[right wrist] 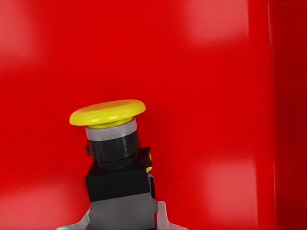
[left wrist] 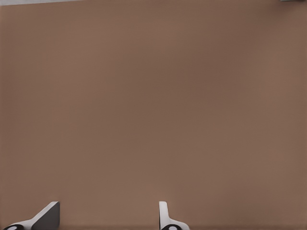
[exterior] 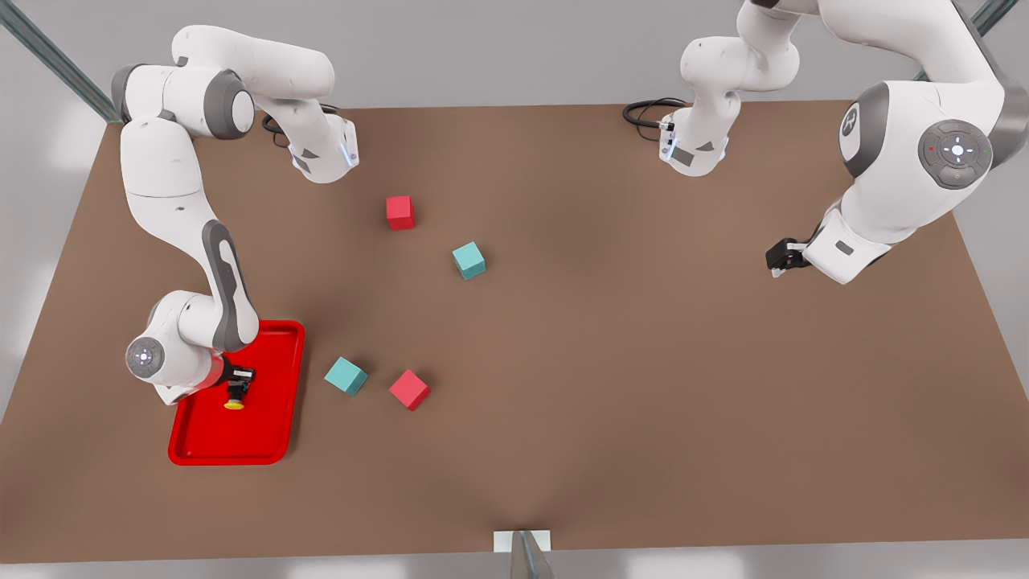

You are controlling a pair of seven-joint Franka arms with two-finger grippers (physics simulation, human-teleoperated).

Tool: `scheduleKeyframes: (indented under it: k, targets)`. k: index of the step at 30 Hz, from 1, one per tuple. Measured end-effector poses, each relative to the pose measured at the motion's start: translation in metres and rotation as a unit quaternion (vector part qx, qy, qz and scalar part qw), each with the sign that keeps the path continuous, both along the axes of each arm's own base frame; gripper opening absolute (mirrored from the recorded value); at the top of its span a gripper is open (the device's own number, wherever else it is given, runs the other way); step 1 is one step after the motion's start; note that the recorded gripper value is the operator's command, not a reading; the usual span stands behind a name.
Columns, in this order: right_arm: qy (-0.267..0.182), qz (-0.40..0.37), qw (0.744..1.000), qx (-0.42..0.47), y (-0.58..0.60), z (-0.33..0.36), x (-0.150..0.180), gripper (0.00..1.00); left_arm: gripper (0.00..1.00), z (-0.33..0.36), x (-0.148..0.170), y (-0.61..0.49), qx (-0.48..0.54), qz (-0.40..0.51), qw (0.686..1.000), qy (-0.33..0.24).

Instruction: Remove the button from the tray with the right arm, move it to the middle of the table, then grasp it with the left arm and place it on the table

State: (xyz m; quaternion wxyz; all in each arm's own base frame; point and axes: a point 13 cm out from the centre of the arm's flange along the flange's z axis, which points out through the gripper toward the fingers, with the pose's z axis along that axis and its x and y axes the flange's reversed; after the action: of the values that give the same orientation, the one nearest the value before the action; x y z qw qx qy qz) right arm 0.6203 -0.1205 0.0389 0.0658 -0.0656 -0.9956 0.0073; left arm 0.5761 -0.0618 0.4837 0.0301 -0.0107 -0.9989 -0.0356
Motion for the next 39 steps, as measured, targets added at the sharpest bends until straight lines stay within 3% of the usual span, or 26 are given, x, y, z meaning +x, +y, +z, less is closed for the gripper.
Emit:
scheduleKeyframes:
  k: [2, 11, 19, 24, 39]
  targets:
    - [-0.001, 0.001, 1.0, 0.0, 0.0, 0.001, 0.001, 0.42, 1.0, 0.0, 0.0, 0.0, 0.0, 0.0, 1.0, 0.0]
    - [-0.007, 0.014, 1.0, 0.001, 0.007, 0.006, 0.007, 0.43, 1.0, 0.0, 0.0, 0.001, 0.0, 0.0, 1.0, 0.0]
    - [-0.005, 0.027, 1.0, 0.002, 0.021, 0.004, 0.007, 0.49, 1.0, 0.0, 0.0, 0.0, 0.0, 0.0, 1.0, -0.001]
    - [-0.005, 0.027, 1.0, 0.002, 0.02, 0.003, 0.008, 0.62, 1.0, 0.0, 0.0, 0.001, 0.0, 0.0, 1.0, -0.001]
    - [-0.026, 0.025, 0.999, -0.002, 0.016, 0.004, 0.021, 0.62, 1.0, 0.0, 0.001, 0.001, 0.001, 0.0, 1.0, -0.001]
